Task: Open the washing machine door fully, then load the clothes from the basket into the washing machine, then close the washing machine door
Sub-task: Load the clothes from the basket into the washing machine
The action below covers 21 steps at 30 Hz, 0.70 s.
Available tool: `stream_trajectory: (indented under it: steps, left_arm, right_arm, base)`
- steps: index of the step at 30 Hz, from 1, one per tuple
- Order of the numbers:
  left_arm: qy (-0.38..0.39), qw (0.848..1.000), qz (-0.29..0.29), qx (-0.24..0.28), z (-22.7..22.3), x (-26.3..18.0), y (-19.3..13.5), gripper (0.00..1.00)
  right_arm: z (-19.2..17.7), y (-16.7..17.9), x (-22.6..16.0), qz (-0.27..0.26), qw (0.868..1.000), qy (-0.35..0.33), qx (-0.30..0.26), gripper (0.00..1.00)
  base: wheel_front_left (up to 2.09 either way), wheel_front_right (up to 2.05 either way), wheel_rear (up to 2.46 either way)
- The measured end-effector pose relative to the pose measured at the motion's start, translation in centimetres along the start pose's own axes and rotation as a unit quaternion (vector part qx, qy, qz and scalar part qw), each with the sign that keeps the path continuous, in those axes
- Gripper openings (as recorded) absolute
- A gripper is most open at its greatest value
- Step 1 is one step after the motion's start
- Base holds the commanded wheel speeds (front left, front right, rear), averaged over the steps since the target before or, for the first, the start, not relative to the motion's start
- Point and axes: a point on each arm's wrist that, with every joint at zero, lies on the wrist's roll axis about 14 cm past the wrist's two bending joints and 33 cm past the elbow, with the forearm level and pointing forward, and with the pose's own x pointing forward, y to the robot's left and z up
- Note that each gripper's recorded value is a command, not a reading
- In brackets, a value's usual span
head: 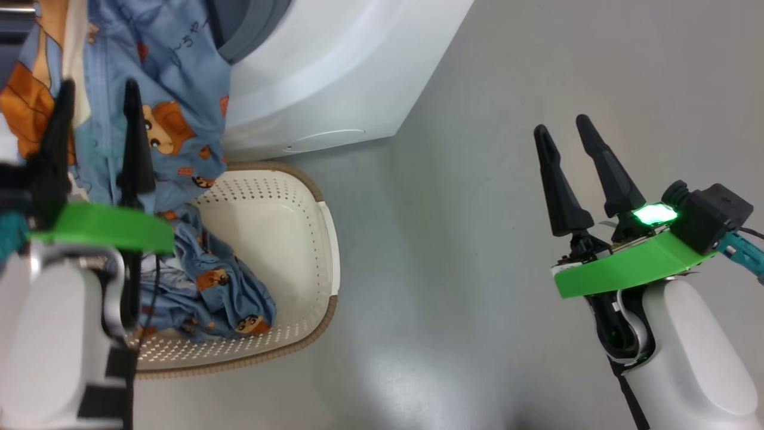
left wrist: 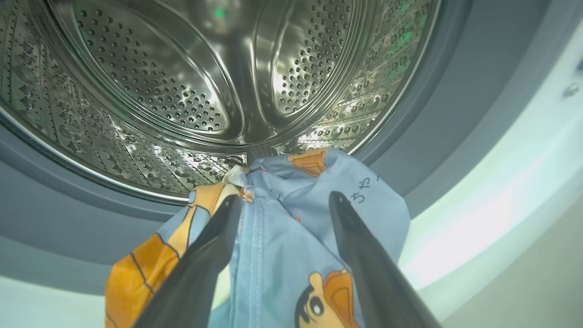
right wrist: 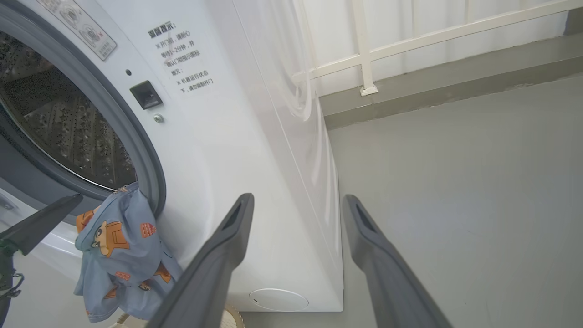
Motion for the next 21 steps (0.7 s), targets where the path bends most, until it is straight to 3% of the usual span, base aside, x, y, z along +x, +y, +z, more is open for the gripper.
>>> stream_trajectory:
  steps: [21]
  left_arm:
    - [0.030, 0.997, 0.065, -0.030, -0.9, -8.5, 2.7, 1.00]
  right_arm:
    - [-0.2, 0.8, 0.6, 0.023, 1.000, 0.004, -0.007, 1.00]
  base:
    - [0.00, 0.00, 0.00]
